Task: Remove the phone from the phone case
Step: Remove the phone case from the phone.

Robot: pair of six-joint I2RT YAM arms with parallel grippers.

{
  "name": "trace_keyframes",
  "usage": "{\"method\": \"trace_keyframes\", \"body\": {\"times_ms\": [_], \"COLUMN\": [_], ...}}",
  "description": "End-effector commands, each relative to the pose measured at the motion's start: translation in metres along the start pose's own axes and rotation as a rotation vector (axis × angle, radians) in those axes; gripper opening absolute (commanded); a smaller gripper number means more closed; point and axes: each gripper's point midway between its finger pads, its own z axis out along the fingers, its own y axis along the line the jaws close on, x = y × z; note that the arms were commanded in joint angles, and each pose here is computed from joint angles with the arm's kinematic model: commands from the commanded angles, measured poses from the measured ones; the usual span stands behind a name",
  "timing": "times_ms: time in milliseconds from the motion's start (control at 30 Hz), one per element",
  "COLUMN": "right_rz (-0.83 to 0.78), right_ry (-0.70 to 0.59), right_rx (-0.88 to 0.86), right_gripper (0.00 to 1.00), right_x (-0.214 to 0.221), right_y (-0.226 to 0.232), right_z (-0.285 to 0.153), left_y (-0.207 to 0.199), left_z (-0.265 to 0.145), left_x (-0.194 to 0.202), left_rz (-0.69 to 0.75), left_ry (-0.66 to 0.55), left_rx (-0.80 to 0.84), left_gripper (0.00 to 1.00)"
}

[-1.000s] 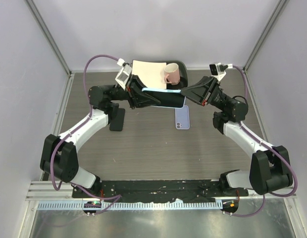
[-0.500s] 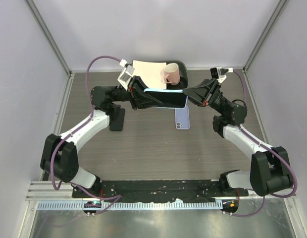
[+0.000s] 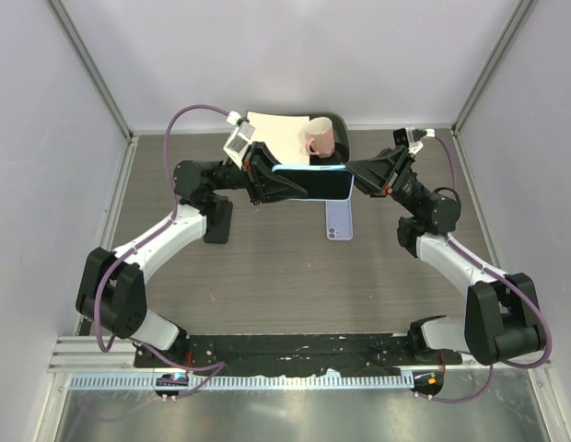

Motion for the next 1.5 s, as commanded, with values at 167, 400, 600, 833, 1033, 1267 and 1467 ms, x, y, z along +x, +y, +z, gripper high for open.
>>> {"method": "trace_keyframes", "body": {"times_ms": [167, 400, 600, 833, 1033, 1267, 1467], "right_rz": [0.153, 0.126, 0.123, 0.140, 0.141, 0.119, -0.192], "right_ry": [-0.237, -0.257, -0.251, -0.214, -0.192, -0.164, 0.010], "right_rx": [0.276, 0.343, 0.344, 0.241, 0.175, 0.152, 0.185], "right_gripper": [0.01, 0.01, 0.01, 0.01, 0.01, 0.01, 0.01], "right_x": [-0.050, -0.054, -0.057, -0.055, -0.056, -0.048, -0.032], "right_y": [-0.088, -0.105, -0.101, -0.070, -0.043, -0.034, -0.026], "right_z": [-0.014, -0.024, -0.025, -0.015, -0.012, -0.013, -0.002], "left_y": [-0.097, -0.109, -0.117, -0.121, -0.117, -0.117, -0.100], "left_z": [0.015, 0.015, 0.016, 0.020, 0.025, 0.029, 0.024], "left_x": [0.011, 0.007, -0.001, -0.007, 0.002, 0.000, -0.007], "left_rz": [0.263, 0.275, 0.306, 0.333, 0.321, 0.322, 0.271], "left_ry": [0.143, 0.139, 0.130, 0.137, 0.152, 0.149, 0.080], "left_rx": [0.356, 0.375, 0.388, 0.414, 0.436, 0.448, 0.348], "left_gripper": [0.00, 0.00, 0.00, 0.00, 0.00, 0.00, 0.00]}}
